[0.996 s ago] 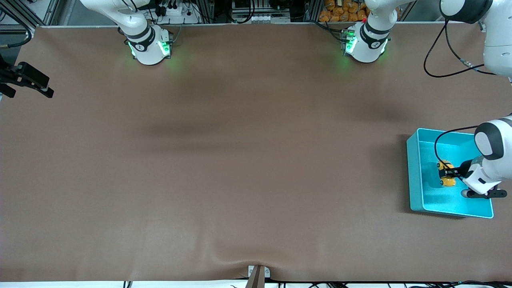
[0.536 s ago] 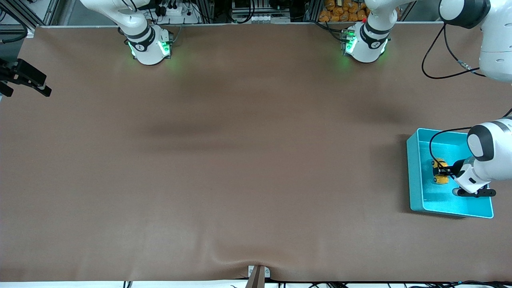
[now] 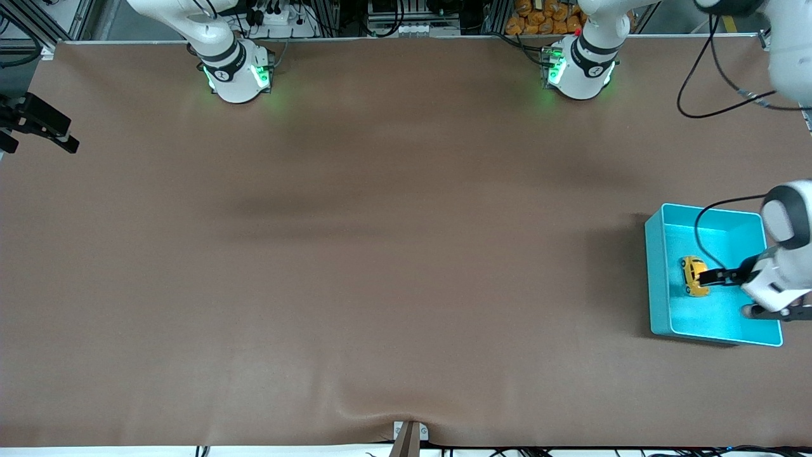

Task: Wind and store yellow beetle car

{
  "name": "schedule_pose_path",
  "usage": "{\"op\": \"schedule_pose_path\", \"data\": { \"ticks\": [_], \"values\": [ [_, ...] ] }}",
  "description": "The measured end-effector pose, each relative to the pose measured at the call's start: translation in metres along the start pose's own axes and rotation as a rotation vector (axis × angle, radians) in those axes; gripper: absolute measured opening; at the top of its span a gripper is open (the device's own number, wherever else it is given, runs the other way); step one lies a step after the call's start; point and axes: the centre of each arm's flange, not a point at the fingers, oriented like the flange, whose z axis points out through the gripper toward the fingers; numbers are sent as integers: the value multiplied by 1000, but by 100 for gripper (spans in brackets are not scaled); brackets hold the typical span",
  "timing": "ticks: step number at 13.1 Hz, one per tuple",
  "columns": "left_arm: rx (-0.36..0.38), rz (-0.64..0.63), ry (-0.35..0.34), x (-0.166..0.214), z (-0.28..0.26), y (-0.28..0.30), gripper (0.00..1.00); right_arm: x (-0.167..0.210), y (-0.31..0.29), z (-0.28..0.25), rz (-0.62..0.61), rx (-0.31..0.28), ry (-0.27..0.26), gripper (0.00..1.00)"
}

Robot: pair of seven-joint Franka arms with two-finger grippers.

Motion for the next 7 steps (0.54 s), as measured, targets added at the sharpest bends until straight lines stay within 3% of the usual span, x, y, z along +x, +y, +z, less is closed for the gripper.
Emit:
{"op": "schedule_pose_path", "data": {
  "ticks": [7],
  "values": [
    [-18, -73, -44, -37, -157, 129, 100, 0, 5, -5, 12, 0, 10, 100]
  ]
}}
